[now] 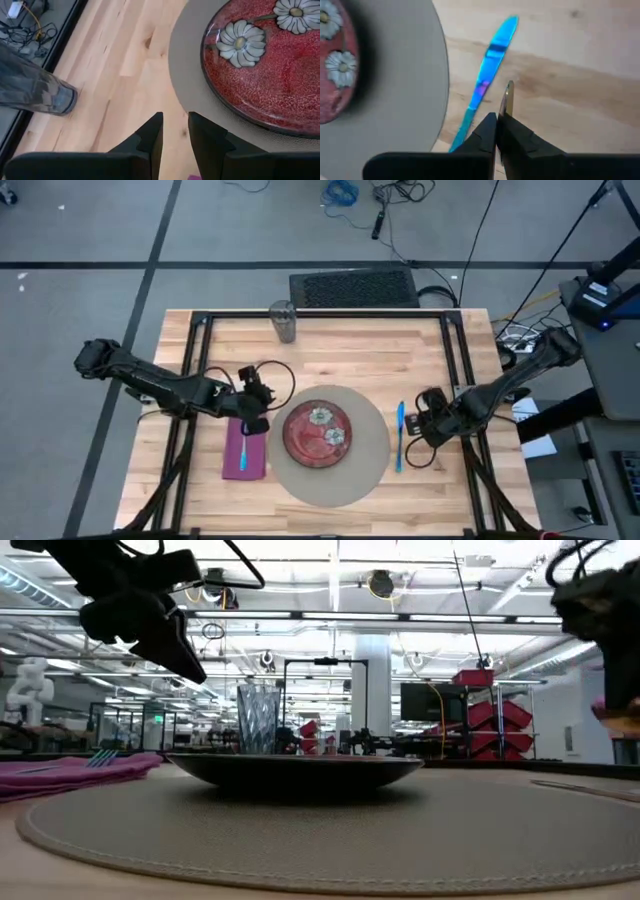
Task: Set table place
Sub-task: Put the blue spoon on the middle right of the table
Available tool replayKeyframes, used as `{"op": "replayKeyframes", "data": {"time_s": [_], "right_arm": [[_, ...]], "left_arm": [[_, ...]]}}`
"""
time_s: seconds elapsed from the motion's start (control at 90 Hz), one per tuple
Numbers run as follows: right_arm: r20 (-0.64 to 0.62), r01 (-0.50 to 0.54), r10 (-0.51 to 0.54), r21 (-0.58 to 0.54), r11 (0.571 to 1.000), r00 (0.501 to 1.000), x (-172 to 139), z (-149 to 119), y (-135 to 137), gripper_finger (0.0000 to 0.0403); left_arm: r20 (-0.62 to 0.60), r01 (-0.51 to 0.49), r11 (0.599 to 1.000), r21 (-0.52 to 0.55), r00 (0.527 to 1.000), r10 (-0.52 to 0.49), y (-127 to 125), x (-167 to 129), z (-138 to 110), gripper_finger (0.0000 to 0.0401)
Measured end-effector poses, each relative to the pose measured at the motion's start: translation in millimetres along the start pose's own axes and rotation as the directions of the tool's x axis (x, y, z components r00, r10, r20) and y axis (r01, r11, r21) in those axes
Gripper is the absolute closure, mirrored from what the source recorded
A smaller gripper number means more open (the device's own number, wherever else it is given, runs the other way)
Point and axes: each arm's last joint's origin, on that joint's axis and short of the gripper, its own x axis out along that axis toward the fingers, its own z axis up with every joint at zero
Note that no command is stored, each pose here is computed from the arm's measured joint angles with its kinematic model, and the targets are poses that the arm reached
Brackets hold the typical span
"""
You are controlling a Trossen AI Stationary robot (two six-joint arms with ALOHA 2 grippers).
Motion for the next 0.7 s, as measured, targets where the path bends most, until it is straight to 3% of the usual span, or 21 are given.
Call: {"op": "replayKeyframes", "data": {"time_s": [0.367,0.7], "right_arm": [[0.04,0.068,-0.072,0.086,0.994,0.997,28.2,3.2,-22.2,0.0403],[0.052,0.07,-0.073,0.066,0.995,0.996,32.6,13.1,-19.3,0.0371]], "left_arm": [[0.002,0.046,0.999,0.002,0.999,-0.046,-1.4,0.0,0.8,0.0322],[0.011,0.047,0.999,-0.003,0.999,-0.047,-1.6,0.0,1.7,0.0322]]}}
